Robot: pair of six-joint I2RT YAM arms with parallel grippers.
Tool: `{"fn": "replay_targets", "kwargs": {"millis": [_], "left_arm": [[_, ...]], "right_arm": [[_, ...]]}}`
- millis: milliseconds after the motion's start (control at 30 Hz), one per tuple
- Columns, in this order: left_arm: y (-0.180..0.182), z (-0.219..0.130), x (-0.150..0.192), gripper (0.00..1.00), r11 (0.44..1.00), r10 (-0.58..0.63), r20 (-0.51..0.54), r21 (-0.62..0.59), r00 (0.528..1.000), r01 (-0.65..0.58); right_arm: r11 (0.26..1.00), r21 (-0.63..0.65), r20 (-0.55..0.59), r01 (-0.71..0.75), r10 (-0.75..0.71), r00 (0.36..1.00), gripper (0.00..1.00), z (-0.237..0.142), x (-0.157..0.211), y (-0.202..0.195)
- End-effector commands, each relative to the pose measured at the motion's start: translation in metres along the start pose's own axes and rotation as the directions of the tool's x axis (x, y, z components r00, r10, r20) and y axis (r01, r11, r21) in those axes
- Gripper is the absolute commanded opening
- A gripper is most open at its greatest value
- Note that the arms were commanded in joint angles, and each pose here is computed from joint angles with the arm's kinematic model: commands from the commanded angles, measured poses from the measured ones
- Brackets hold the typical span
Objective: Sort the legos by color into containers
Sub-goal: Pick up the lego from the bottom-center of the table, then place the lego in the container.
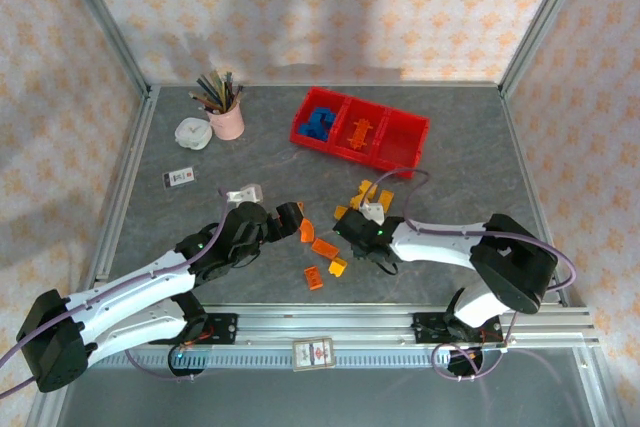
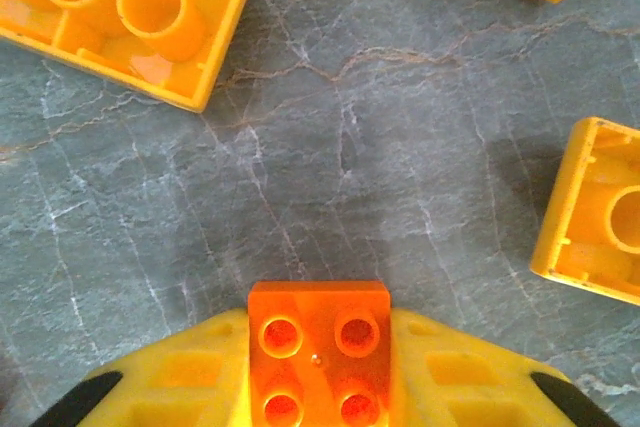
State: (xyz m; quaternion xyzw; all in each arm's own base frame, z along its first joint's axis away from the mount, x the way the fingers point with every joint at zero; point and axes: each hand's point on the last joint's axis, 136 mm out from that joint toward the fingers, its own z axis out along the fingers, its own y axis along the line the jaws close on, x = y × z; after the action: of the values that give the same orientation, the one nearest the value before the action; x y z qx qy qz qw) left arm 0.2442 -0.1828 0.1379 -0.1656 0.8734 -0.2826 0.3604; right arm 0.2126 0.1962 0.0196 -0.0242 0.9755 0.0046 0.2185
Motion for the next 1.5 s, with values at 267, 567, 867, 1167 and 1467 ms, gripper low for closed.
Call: {"fn": "replay_targets", "kwargs": {"millis": [267, 567, 867, 1167, 1467], "left_arm": [[-0.009, -0.005, -0.026, 0.99, 0.999, 0.046, 0.055, -0.008, 0.997, -0.046], [-0.025, 0.018, -0.052, 0.99, 0.997, 0.075, 0.043, -0.011, 0.996, -0.075], [-0.023, 0.038, -0.067, 0.99, 0.992, 0.105, 0.055, -0.078, 0.993, -0.100], [-0.020, 0.040, -0.068, 0.99, 0.992, 0.094, 0.053, -0.086, 0.994, -0.089], [-0.003, 0.021, -0.057, 0.99, 0.996, 0.055, 0.050, -0.078, 0.997, -0.051]], "right_arm": [[0.989, -0.123, 0.182, -0.078, 0.100, 0.978, 0.32, -0.045, -0.111, 0.007], [0.989, -0.050, 0.328, -0.136, 0.145, 0.933, 0.32, -0.033, -0.239, -0.004], [0.988, 0.072, 0.362, -0.136, 0.101, 0.927, 0.34, 0.026, -0.320, -0.018], [0.995, 0.007, 0.355, -0.099, 0.090, 0.931, 0.54, 0.019, -0.344, -0.007], [0.986, -0.162, 0.316, -0.033, 0.083, 0.945, 0.62, -0.030, -0.265, 0.030]]}}
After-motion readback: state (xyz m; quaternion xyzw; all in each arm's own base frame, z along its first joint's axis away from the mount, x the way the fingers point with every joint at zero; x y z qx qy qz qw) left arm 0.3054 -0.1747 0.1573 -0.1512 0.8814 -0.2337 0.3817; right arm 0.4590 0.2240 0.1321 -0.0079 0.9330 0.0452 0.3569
